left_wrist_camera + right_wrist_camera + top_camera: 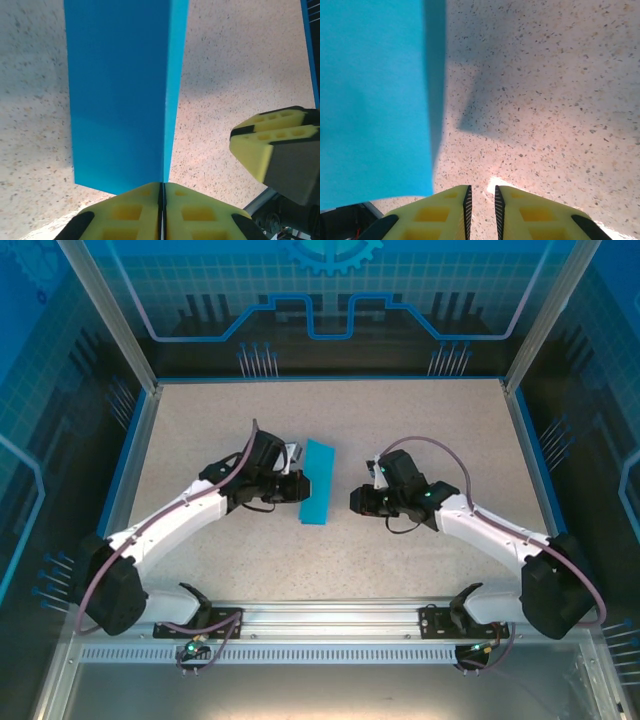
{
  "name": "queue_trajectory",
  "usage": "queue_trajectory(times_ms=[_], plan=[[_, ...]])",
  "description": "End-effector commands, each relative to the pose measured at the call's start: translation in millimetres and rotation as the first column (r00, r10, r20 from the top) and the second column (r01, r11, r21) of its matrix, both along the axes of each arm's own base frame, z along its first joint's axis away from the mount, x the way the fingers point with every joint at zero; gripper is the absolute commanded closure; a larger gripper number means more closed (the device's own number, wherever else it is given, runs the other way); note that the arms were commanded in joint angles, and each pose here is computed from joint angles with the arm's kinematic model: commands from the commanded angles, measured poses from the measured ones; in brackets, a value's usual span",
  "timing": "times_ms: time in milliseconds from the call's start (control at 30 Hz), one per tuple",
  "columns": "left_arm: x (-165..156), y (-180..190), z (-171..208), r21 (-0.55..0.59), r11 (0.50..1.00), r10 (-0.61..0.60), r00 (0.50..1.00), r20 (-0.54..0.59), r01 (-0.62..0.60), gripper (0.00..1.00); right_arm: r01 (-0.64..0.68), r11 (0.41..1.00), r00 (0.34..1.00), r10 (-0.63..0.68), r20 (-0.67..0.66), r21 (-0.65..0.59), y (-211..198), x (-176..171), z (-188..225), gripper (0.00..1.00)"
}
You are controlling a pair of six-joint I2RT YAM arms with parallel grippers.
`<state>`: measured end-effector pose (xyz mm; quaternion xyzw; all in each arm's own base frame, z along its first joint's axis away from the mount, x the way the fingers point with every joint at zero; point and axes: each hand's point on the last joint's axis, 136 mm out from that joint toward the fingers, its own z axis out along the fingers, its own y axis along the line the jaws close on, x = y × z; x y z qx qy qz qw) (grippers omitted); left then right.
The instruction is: Fold a paper plane with a square sheet of paper (pick it up from the middle)
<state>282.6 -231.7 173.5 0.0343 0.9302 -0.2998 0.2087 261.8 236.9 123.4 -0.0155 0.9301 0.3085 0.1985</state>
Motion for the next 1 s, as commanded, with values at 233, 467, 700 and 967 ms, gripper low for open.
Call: queue_trajectory(times_ms=[233, 467, 700, 967], plan=[[-2.6, -5.8, -34.9, 0.052, 0.998, -0.041, 0.994, -0.102, 0.047, 0.91, 0.025, 0.999, 0.999, -0.027, -0.047, -0.041, -8.2, -4.4, -17.3, 0.79], [-1.4, -21.6, -78.8, 0.026, 0.996, -0.074, 0.982, -0.173, 0.080, 0.90, -0.008, 1.000, 0.997, 0.008, -0.071, -0.009, 2.5, -3.8, -25.5, 0.79], [-12.9, -16.8, -96.7, 0.025, 0.997, -0.065, 0.974, -0.216, 0.072, 0.89, -0.077, 0.996, 0.988, 0.082, -0.129, 0.043, 31.5, -2.4, -43.0, 0.80], [-18.4, -7.6, -110.8, 0.051, 0.999, 0.003, 0.967, -0.256, 0.010, 0.73, -0.171, 0.978, 0.964, 0.191, -0.185, 0.119, 82.3, 0.1, -63.3, 0.85]])
